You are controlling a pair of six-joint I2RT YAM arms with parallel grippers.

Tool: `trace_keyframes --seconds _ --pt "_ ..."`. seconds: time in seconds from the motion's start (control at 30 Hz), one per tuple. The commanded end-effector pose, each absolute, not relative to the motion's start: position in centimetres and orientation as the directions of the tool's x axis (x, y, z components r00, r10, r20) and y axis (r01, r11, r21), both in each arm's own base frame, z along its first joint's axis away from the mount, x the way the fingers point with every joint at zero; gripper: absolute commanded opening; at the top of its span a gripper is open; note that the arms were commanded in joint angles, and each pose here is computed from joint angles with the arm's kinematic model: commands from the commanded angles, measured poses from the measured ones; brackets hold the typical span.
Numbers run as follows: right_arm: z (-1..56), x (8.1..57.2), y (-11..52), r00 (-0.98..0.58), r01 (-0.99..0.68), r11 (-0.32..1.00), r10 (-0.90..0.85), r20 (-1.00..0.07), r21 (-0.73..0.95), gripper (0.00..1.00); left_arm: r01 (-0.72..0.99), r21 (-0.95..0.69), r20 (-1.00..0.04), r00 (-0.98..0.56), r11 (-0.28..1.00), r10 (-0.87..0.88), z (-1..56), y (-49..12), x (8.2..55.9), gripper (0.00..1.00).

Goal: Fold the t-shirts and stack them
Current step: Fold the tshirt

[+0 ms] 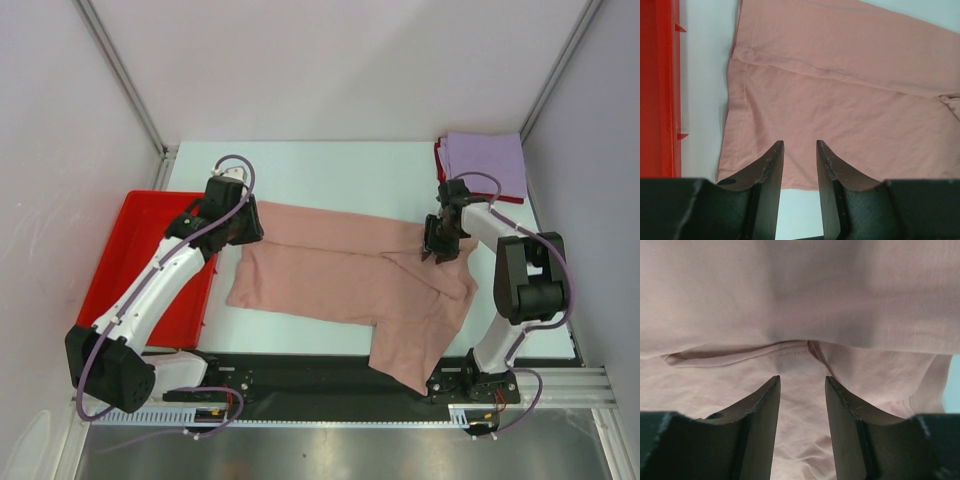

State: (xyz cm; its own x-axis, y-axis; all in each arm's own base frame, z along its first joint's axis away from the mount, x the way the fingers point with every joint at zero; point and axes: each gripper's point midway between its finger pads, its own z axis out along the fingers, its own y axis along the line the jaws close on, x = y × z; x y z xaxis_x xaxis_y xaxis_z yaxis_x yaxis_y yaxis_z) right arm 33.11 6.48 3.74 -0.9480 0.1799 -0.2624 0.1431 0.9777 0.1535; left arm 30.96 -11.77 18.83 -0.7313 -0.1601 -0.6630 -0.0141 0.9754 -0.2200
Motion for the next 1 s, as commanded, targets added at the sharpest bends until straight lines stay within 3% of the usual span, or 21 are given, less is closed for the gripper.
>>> trace_keyframes --seconds 0.0,0.27,0.63,0.73,0.87,0.97 --pt "3.8 34.9 6.5 -0.938 0.119 0.982 0.159 -0.307 0.146 0.47 -0.015 -0.214 -0.671 -0.724 0.977 -0.158 19.1 -11.5 30.6 0.37" --pt "4.1 37.0 6.6 -0.927 0.118 0.983 0.161 -0.338 0.143 0.47 -0.005 -0.224 -0.667 -0.728 0.975 -0.157 19.3 -11.9 30.8 0.37" --pt "2.7 36.5 7.0 -0.94 0.13 0.982 0.165 -0.297 0.135 0.46 0.01 -0.215 -0.664 -0.734 0.977 -0.139 19.0 -12.0 30.9 0.37" --pt "2.9 36.4 7.0 -0.94 0.124 0.985 0.156 -0.303 0.121 0.41 0.012 -0.213 -0.665 -0.734 0.977 -0.136 18.9 -12.0 30.9 0.37" --pt "3.8 36.5 7.3 -0.934 0.115 0.987 0.147 -0.325 0.115 0.22 0.014 -0.215 -0.666 -0.733 0.976 -0.136 18.9 -12.0 31.0 0.37" --pt "5.3 36.7 7.6 -0.928 0.103 0.989 0.134 -0.348 0.107 0.22 0.016 -0.214 -0.669 -0.731 0.977 -0.135 18.9 -12.1 31.1 0.37"
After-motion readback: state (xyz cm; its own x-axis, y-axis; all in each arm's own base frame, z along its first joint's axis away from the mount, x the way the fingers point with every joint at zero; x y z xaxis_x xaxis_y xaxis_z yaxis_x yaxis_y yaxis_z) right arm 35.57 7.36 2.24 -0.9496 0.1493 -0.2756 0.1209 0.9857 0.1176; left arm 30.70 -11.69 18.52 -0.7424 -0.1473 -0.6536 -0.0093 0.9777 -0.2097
